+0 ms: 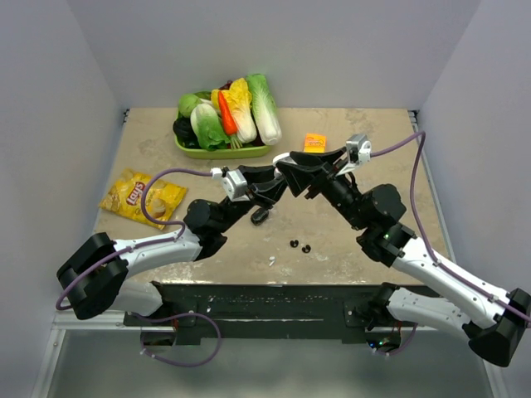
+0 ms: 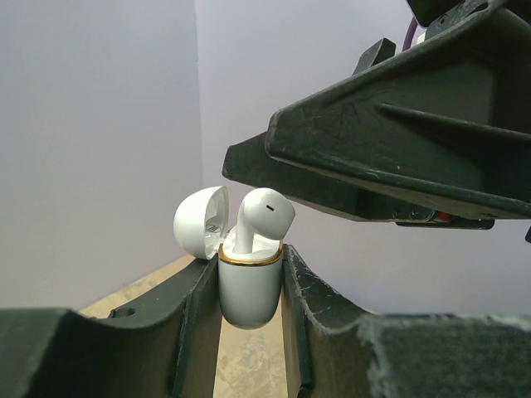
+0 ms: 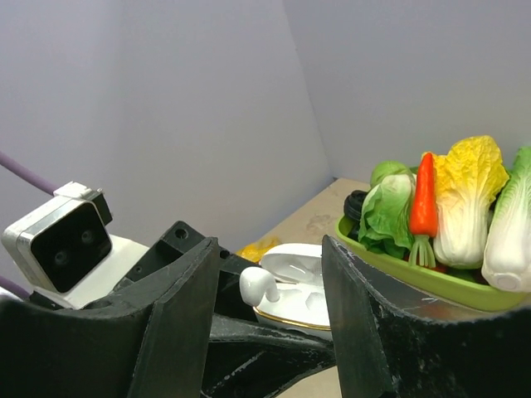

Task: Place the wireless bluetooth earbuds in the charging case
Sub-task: Place the earbud in the charging case.

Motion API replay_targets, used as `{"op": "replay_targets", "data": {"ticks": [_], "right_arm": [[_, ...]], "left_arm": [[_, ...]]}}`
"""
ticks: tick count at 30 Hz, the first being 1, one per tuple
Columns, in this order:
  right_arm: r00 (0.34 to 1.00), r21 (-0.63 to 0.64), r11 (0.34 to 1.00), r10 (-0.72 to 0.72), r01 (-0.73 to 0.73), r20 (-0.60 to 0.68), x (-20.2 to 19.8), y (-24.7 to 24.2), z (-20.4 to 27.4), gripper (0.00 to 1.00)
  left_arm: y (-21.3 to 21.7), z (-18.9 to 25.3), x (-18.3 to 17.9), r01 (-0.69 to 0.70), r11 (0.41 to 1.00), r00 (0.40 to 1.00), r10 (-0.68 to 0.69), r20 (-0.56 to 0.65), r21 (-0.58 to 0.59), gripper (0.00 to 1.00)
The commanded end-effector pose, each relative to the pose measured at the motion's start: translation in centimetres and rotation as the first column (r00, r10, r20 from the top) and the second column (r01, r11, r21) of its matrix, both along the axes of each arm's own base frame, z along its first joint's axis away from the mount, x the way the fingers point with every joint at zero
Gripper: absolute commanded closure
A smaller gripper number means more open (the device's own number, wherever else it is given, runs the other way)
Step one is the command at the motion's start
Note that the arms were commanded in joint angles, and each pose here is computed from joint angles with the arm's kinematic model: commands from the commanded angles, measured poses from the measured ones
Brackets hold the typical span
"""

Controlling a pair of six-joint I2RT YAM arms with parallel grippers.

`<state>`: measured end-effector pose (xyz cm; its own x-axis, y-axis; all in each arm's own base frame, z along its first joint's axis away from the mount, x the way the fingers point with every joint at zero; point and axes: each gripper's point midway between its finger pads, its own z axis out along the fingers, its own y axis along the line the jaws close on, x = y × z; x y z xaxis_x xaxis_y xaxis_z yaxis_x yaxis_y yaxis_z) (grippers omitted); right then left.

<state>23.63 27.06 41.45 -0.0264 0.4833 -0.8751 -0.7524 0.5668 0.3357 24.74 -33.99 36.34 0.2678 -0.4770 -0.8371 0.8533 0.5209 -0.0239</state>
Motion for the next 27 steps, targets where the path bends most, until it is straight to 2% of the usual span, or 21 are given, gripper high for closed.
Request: {"op": "replay_targets", "data": {"ticks": [1, 3, 9, 12, 13, 16, 27], "right_arm": [[0.999, 0.072, 0.996, -0.048, 0.047, 0.007, -0.3, -1.7, 3.1, 0.44], [0.999, 0.060, 0.997, -0.052, 0.052, 0.006, -0.4, -1.9, 2.9, 0.45], [0.999, -0.003, 0.999, -0.045, 0.045, 0.021, -1.4, -2.5, 1.7, 0.58], [0.999, -0.015, 1.000, -0.020, 0.021, 0.041, -2.2, -2.8, 1.6, 0.74], [0.999, -0.023, 1.000, -0.012, 0.013, 0.040, -2.3, -2.7, 1.5, 0.85], [0.999, -0.054, 0.998, 0.014, -0.012, 0.040, -2.5, -2.1, 1.2, 1.00], [0.994, -0.106, 0.989, 0.104, -0.102, 0.015, -3.1, -0.4, -0.1, 1.00]], "left_arm": [[8.9, 12.2, -6.7, 0.072, 0.878, 0.917, 0.129, 0.378, -0.473, 1.00], [9.0, 12.3, -6.8, 0.068, 0.877, 0.916, 0.134, 0.378, -0.476, 1.00], [9.2, 12.1, -6.9, 0.060, 0.880, 0.913, 0.142, 0.382, -0.471, 1.00], [9.2, 11.9, -6.8, 0.053, 0.882, 0.914, 0.147, 0.379, -0.469, 1.00], [9.2, 11.8, -6.8, 0.050, 0.883, 0.914, 0.147, 0.378, -0.466, 1.00], [9.2, 11.7, -6.8, 0.052, 0.884, 0.915, 0.145, 0.377, -0.464, 1.00], [9.1, 11.4, -6.8, 0.049, 0.889, 0.915, 0.143, 0.377, -0.456, 1.00]]}}
